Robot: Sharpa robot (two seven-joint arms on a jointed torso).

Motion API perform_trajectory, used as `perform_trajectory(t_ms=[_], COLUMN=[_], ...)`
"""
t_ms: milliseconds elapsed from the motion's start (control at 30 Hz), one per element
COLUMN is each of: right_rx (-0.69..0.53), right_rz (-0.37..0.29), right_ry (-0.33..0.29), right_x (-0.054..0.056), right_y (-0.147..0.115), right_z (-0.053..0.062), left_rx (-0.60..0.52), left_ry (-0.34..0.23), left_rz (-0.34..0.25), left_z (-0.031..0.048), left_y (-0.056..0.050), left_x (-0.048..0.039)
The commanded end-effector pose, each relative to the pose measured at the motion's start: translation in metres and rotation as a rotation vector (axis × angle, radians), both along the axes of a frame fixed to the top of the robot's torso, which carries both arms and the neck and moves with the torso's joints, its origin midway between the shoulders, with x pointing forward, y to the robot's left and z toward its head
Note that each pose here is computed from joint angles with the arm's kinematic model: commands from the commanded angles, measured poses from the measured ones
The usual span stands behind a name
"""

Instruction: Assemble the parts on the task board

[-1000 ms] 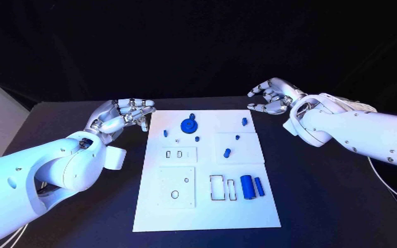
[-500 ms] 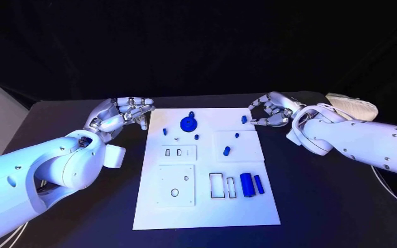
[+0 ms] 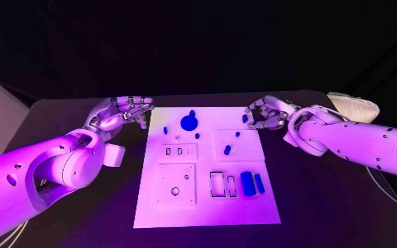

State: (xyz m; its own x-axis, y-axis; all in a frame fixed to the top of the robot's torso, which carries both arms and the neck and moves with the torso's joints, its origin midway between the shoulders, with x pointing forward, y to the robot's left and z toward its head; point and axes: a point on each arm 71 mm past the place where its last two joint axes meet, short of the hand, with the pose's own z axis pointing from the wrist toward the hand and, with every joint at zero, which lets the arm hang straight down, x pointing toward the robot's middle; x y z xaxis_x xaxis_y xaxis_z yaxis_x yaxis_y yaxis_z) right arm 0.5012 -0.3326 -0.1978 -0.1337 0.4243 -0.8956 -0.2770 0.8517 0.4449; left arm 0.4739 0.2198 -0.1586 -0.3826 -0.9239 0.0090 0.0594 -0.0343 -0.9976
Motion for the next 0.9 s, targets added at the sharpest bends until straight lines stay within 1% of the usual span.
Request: perform_trajectory(t_ms=[33, 433, 900], right_rx=[-0.013, -0.006, 0.001], right_rz=[0.027, 0.012, 0.015], right_ry=[0.003, -0.003, -0.006], right_x=[0.0009, 0.0052, 0.0055], right_y=[0.0046, 0.0088, 0.0127], right_z=[-0.0019, -0.0045, -0.0050], left_rx=[-0.012, -0.011, -0.010], left_ry=[-0.007, -0.005, -0.004], left_rz=[-0.019, -0.017, -0.017], left_z=[0.0013, 0.0012, 0.0010], left_y=[-0.0021, -0.0006, -0.0004], left_x=[-0.0008, -0.0009, -0.0007])
